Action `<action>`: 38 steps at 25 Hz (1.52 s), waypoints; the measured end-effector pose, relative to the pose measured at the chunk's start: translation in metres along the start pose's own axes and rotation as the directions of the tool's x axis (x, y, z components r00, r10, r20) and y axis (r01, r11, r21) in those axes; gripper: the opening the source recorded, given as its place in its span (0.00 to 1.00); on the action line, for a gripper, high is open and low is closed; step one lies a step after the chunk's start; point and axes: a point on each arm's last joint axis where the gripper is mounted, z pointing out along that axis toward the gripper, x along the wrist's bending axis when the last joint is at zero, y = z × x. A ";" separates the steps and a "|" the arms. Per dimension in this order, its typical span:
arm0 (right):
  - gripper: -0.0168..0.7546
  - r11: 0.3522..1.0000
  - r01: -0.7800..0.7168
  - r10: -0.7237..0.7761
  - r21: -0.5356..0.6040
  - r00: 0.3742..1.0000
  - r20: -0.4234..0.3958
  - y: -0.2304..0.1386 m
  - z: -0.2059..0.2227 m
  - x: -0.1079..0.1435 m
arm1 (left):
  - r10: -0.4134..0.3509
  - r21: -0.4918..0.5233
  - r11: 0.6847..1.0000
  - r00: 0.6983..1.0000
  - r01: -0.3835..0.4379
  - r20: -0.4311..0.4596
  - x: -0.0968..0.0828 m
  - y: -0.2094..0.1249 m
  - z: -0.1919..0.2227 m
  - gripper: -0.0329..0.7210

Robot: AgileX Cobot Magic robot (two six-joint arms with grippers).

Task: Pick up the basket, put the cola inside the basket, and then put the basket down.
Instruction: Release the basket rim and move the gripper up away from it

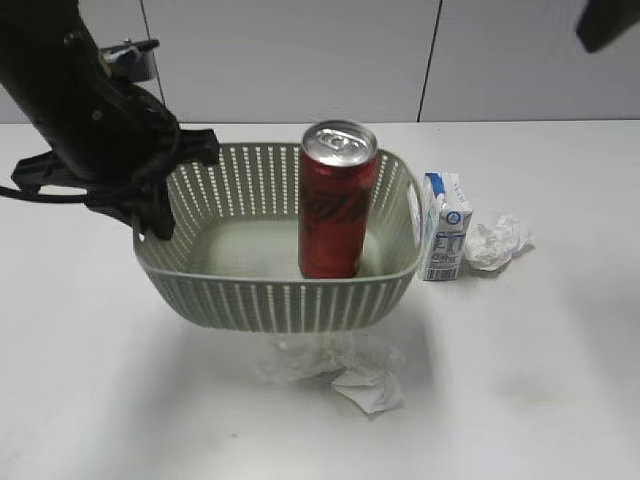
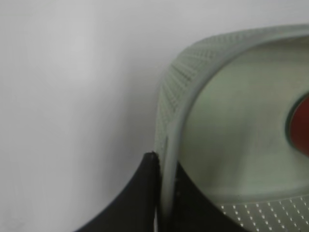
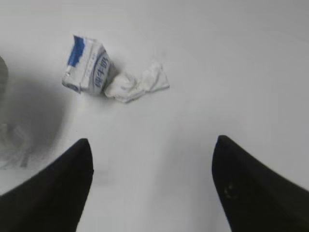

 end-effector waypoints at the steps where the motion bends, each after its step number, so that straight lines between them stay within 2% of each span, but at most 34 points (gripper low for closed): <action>1: 0.79 1.000 -0.015 0.015 0.019 1.000 -0.006 -0.010 0.001 -0.005 | -0.008 -0.009 1.000 1.000 0.009 0.005 0.002 0.006 -0.003 0.04; 6: 0.79 0.999 -0.036 0.037 0.038 0.999 -0.022 -0.062 -0.008 -0.005 | -0.051 -0.025 0.998 0.999 0.051 0.009 0.012 0.043 0.001 0.04; 12: 0.79 0.998 -0.054 0.052 -0.031 0.997 -0.054 -0.126 -0.023 0.010 | -0.042 0.009 0.999 0.999 0.042 0.004 0.006 0.084 0.032 0.04; 18: 0.79 0.986 -0.075 0.069 -0.150 0.997 -0.043 -0.179 -0.050 0.020 | -0.030 0.025 0.999 1.000 0.030 -0.003 0.008 0.112 0.068 0.04; 23: 0.79 0.945 -0.097 0.090 -0.313 0.995 -0.037 -0.206 -0.083 0.025 | -0.021 0.060 0.998 1.000 0.022 -0.020 0.022 0.119 0.092 0.04; 27: 0.79 0.921 -0.094 0.088 -0.378 0.996 -0.032 -0.219 -0.095 0.027 | 0.019 0.039 0.999 1.000 -0.019 -0.012 0.024 0.122 0.095 0.07; 29: 0.79 0.917 -0.094 0.089 -0.388 0.996 -0.033 -0.221 -0.097 0.028 | 0.022 0.030 0.999 1.000 -0.022 0.000 0.023 0.123 0.094 0.16; 30: 0.79 0.917 -0.094 0.088 -0.389 0.996 -0.033 -0.222 -0.097 0.028 | 0.024 0.024 0.999 1.000 -0.024 0.006 0.022 0.124 0.093 0.26; 34: 0.79 0.916 -0.096 0.090 -0.389 0.995 -0.034 -0.222 -0.097 0.028 | 0.022 0.030 0.999 1.000 -0.023 0.018 0.020 0.124 0.091 0.77; 35: 0.79 0.916 -0.097 0.090 -0.388 0.995 -0.034 -0.222 -0.097 0.028 | 0.024 0.041 0.999 1.000 -0.025 0.018 0.019 0.123 0.090 0.84; 38: 0.79 0.916 -0.098 0.091 -0.389 0.995 -0.035 -0.222 -0.098 0.028 | 0.033 0.066 0.997 0.999 -0.034 0.017 0.018 0.124 0.081 0.87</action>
